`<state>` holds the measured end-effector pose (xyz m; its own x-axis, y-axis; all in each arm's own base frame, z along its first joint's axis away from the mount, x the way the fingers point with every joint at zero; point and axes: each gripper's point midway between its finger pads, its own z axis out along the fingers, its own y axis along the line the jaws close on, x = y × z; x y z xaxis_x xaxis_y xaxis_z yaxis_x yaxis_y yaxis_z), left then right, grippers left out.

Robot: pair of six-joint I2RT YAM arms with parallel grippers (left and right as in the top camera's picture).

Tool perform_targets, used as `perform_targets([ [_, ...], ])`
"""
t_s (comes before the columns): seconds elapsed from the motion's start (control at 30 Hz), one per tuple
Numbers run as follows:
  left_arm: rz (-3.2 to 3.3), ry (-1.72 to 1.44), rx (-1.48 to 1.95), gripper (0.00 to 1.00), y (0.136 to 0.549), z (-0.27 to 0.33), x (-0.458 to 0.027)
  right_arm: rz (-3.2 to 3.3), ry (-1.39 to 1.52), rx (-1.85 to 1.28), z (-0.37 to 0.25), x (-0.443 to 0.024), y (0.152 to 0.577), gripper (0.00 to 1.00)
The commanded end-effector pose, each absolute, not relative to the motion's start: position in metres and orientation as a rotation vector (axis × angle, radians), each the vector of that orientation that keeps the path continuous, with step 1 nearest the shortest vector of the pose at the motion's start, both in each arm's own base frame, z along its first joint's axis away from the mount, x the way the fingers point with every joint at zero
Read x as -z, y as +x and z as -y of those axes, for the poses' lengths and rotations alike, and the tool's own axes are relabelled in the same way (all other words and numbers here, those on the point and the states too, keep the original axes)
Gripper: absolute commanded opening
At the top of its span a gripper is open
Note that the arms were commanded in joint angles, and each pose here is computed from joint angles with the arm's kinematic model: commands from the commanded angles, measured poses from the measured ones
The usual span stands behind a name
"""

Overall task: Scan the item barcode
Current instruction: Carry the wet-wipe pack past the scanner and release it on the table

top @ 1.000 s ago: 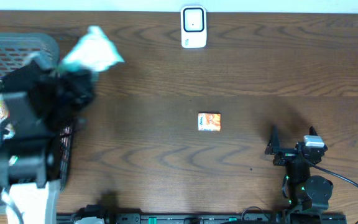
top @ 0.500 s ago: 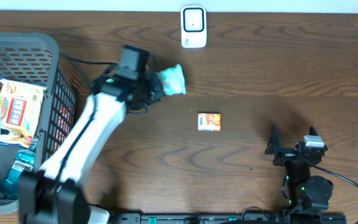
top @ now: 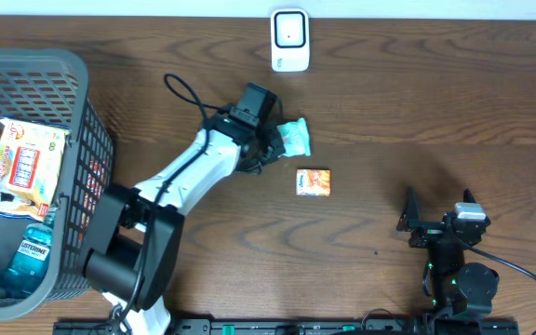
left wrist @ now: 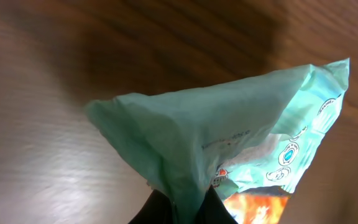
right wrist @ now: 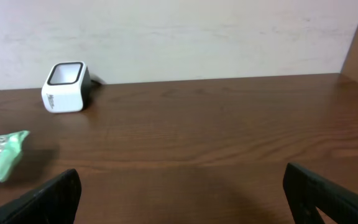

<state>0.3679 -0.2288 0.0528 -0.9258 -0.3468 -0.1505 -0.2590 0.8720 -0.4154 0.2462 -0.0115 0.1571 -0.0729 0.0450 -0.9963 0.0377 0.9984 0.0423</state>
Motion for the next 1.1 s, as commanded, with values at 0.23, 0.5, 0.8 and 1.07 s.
perform_targets([
  [0.23, -2.837, -0.697, 0.608, 0.07, 0.358, 0.263, -0.025, -1.643, 0.058, 0.012, 0.013, -0.157, 0.246, 0.99],
  [0.5, -2.841, -0.578, 0.660, 0.47, 0.343, 0.296, -0.031, -1.643, 0.058, 0.011, 0.013, -0.157, 0.246, 0.99],
  [0.8, -2.737, -0.479, 0.724, 0.70, 0.361, 0.282, -0.078, -1.643, 0.058, 0.011, 0.013, -0.157, 0.246, 0.99],
  [1.07, -2.432, -0.166, 0.788, 0.85, 0.376, 0.246, -0.202, -1.643, 0.058, 0.012, 0.013, -0.157, 0.246, 0.99],
])
